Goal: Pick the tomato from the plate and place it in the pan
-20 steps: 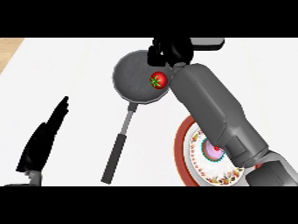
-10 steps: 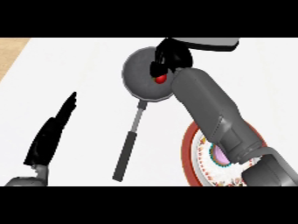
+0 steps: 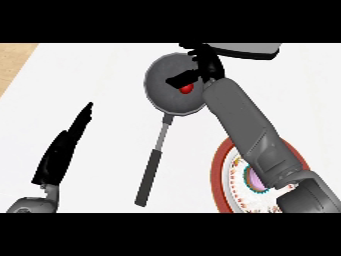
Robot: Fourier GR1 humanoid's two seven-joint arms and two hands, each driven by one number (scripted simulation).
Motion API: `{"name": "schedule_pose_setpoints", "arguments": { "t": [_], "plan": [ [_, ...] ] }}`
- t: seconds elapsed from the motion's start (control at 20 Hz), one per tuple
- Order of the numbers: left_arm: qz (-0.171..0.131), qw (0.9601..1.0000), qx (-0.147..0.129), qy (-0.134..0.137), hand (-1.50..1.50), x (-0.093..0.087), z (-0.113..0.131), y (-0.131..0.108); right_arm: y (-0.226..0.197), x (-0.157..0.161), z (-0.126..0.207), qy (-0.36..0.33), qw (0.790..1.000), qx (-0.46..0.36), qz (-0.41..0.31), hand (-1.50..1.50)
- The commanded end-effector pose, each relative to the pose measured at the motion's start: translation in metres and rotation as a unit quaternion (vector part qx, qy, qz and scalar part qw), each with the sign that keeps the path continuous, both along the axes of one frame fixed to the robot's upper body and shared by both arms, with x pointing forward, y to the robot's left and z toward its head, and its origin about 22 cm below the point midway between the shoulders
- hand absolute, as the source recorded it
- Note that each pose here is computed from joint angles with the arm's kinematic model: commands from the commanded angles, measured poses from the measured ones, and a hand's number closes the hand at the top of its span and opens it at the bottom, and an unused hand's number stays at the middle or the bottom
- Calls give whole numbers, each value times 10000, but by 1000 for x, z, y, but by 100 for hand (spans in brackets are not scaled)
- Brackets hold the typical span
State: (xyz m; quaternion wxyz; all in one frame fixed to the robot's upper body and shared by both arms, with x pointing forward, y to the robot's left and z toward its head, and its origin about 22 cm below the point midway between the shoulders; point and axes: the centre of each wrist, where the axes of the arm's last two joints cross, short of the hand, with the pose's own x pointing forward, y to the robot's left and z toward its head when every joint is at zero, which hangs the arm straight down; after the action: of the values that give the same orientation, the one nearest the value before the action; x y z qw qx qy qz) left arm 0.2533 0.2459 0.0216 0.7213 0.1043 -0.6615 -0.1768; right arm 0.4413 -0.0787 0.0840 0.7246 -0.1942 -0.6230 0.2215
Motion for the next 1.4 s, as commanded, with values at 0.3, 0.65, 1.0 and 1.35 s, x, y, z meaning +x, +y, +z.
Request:
{"name": "schedule_pose_setpoints", "arguments": {
  "t": [0.3, 0.65, 1.0, 1.35],
  "plan": [
    [209, 9998, 4, 52, 0, -1, -6, 1, -7, 7, 13, -1048, 9743, 1281, -1528, -150],
    [555, 9983, -43, 157, 0, -14, -15, 26, -65, 2, -28, -1367, 9554, 1619, -2058, -150],
    [675, 9975, -60, 222, 0, -18, -14, 50, -135, 5, -27, -1663, 9612, 1296, -1779, -150],
    [700, 9971, 25, 311, 0, -28, -15, 39, -202, -19, -56, -1626, 9630, 1259, -1745, -150]
  ]
}}
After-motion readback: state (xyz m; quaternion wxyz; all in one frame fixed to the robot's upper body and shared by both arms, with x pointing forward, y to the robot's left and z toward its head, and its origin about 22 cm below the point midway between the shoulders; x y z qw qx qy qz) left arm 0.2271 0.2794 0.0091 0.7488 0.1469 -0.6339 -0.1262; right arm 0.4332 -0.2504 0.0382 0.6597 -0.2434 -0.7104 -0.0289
